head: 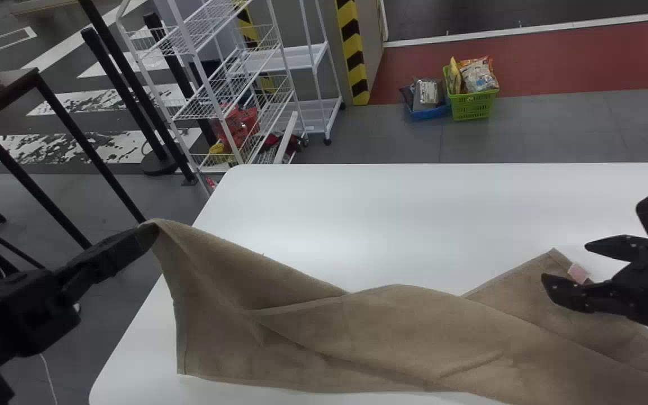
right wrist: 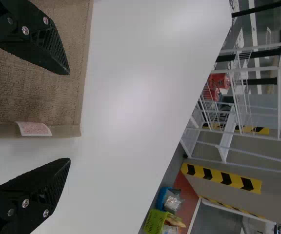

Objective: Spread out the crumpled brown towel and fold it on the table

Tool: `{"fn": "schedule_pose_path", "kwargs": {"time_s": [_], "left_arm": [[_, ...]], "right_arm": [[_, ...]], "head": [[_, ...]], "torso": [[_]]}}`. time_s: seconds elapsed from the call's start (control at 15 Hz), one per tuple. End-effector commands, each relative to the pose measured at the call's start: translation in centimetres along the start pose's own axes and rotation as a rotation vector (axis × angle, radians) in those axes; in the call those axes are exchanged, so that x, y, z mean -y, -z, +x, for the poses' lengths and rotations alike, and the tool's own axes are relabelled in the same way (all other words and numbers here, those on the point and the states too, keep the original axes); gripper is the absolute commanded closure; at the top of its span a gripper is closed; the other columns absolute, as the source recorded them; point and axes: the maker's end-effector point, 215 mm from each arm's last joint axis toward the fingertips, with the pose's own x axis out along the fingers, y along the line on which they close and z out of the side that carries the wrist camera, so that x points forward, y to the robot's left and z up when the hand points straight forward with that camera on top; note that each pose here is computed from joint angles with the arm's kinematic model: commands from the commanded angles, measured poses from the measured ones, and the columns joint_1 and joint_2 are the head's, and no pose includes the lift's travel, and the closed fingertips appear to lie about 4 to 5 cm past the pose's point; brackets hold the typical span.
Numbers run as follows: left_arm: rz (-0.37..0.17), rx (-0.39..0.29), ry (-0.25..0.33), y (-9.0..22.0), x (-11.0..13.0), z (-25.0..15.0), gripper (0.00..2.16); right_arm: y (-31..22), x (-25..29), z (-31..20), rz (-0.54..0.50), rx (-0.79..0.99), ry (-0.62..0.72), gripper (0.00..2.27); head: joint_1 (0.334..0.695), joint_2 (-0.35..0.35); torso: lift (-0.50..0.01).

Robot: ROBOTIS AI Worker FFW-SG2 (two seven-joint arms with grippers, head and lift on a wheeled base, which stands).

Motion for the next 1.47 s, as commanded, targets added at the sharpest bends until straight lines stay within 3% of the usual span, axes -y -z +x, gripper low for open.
{"fn": "schedule_pose_path", "kwargs": {"time_s": [0.0,0.53,0.6,0.67,0.8,0.93,1.4], "left_arm": [[-0.010,-0.007,0.002,0.3,0.1,0.0,1.56],[-0.012,-0.006,-0.006,0.3,-0.2,-0.2,1.56],[-0.012,-0.006,-0.007,0.3,-0.3,-0.2,1.56],[-0.012,-0.006,-0.007,0.3,-0.3,-0.2,1.56],[-0.012,-0.006,-0.007,0.3,-0.3,-0.2,1.56],[-0.012,-0.006,-0.007,0.3,-0.3,-0.2,1.56],[-0.011,0.000,-0.021,0.1,-0.7,-0.5,1.56]], "right_arm": [[0.3,0.0,0.4,0.013,-0.016,-0.006,0.22],[1.7,-1.1,2.4,0.020,-0.105,-0.045,0.36],[1.7,-1.2,2.4,0.022,-0.105,-0.050,0.52],[1.8,-1.5,2.4,0.026,-0.109,-0.062,0.81],[2.1,-1.8,2.3,0.039,-0.124,-0.077,1.54],[2.1,-2.2,2.0,0.038,-0.115,-0.088,1.77],[-2.5,-1.6,-4.9,0.019,0.085,-0.037,1.78]], "head": [[0.695,0.326],[0.695,0.340],[0.695,0.341],[0.695,0.342],[0.695,0.344],[0.695,0.349],[0.695,0.350]], "torso": [[-0.127],[-0.127],[-0.127],[-0.127],[-0.127],[-0.127],[-0.127]]}}
